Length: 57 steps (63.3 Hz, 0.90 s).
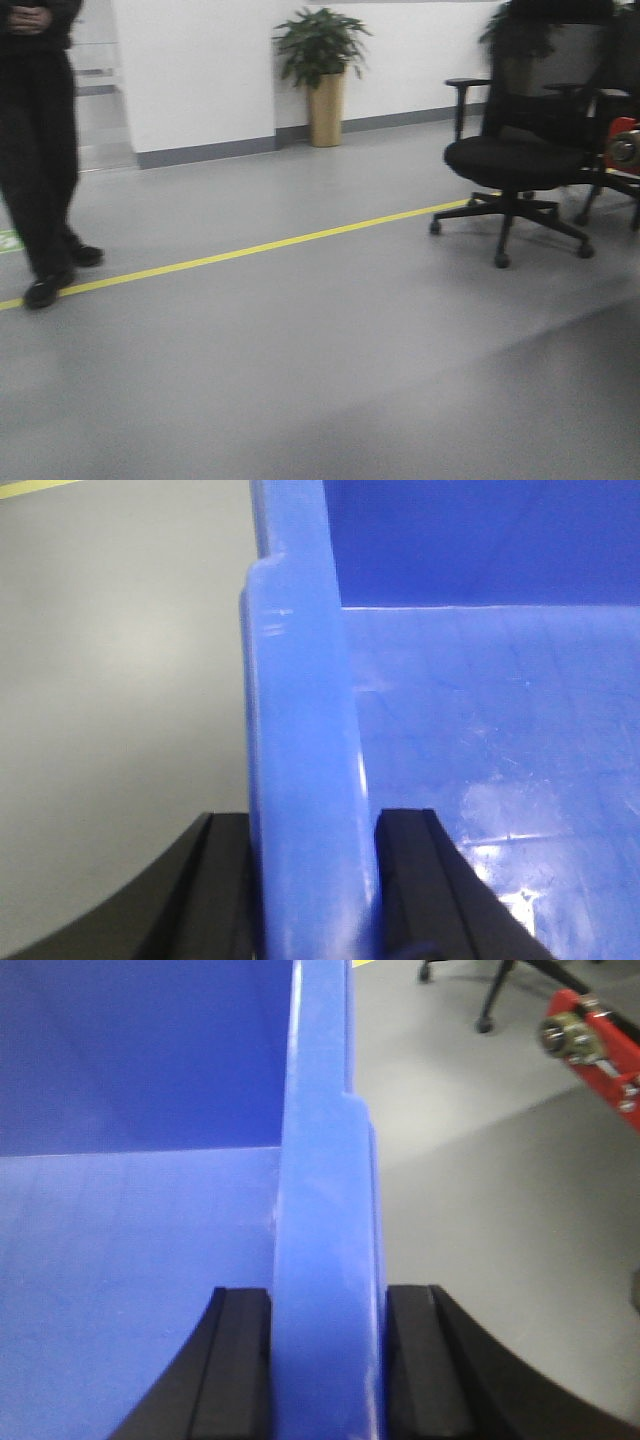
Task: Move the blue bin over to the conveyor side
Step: 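Hold the blue bin with both grippers while driving to the grey conveyor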
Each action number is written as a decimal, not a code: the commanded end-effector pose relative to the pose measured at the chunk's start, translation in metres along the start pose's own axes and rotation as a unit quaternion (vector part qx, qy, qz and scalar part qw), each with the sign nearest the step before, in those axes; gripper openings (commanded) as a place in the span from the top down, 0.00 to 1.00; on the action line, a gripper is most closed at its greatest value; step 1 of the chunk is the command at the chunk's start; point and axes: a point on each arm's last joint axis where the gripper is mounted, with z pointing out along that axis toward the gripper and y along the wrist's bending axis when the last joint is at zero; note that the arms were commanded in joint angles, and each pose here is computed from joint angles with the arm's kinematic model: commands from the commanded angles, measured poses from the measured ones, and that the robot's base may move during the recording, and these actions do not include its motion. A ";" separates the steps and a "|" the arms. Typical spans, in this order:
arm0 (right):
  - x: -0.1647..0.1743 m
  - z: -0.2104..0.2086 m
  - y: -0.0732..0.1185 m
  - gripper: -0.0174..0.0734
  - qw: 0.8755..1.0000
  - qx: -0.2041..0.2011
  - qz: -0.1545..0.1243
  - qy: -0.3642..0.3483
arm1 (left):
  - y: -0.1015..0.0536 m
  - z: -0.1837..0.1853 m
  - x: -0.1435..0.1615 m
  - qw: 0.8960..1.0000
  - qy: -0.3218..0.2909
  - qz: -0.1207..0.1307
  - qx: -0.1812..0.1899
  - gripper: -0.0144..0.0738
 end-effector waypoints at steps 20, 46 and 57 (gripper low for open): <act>-0.013 -0.014 -0.004 0.90 0.997 0.009 -0.010 -0.082 | -0.002 -0.013 -0.007 0.998 -0.056 0.008 0.013 0.86; -0.013 -0.014 -0.004 0.90 0.997 0.009 -0.010 -0.082 | -0.002 -0.013 -0.007 0.998 -0.056 0.009 0.012 0.86; -0.013 -0.014 -0.004 0.90 0.997 0.009 -0.010 -0.082 | -0.002 -0.013 -0.007 0.998 -0.056 0.009 0.012 0.86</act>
